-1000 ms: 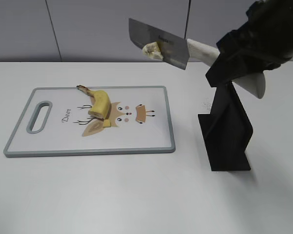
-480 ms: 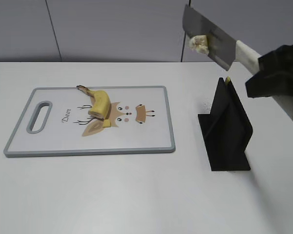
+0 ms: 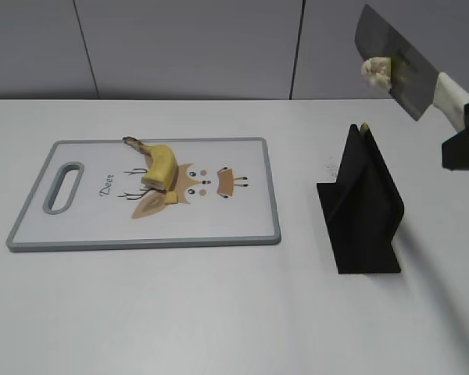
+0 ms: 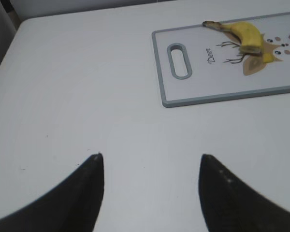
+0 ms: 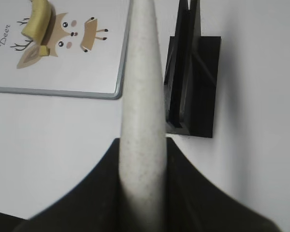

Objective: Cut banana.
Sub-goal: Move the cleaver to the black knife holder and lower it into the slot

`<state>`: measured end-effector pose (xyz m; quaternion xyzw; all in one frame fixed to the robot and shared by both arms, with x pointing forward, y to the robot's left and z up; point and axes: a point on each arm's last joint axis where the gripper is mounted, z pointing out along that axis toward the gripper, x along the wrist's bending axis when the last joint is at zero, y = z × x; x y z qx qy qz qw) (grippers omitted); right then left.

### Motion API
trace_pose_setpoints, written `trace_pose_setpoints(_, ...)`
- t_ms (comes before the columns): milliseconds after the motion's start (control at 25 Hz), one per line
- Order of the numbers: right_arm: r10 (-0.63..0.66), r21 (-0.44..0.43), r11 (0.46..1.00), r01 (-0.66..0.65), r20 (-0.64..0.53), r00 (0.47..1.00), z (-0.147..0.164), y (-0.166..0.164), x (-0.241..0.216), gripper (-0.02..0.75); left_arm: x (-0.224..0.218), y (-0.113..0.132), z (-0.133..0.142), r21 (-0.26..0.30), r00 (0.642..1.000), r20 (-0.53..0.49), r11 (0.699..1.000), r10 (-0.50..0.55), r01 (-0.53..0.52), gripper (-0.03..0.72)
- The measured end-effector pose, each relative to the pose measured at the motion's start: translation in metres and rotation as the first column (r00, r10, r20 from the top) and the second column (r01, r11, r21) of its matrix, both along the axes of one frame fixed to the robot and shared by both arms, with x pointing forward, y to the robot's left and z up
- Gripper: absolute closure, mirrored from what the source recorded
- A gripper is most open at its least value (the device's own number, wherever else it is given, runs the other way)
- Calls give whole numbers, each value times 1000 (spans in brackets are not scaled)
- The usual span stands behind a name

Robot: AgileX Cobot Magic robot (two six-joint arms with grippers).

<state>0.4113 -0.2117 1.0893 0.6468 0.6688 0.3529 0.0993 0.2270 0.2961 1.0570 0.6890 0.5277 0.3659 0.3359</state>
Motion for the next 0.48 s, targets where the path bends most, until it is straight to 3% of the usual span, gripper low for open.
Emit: trace_pose_setpoints(480,-36,-2,999,36,-59,998,-23,4,10,565,8,0,-11,-8,1000,15,1000,0,0,97)
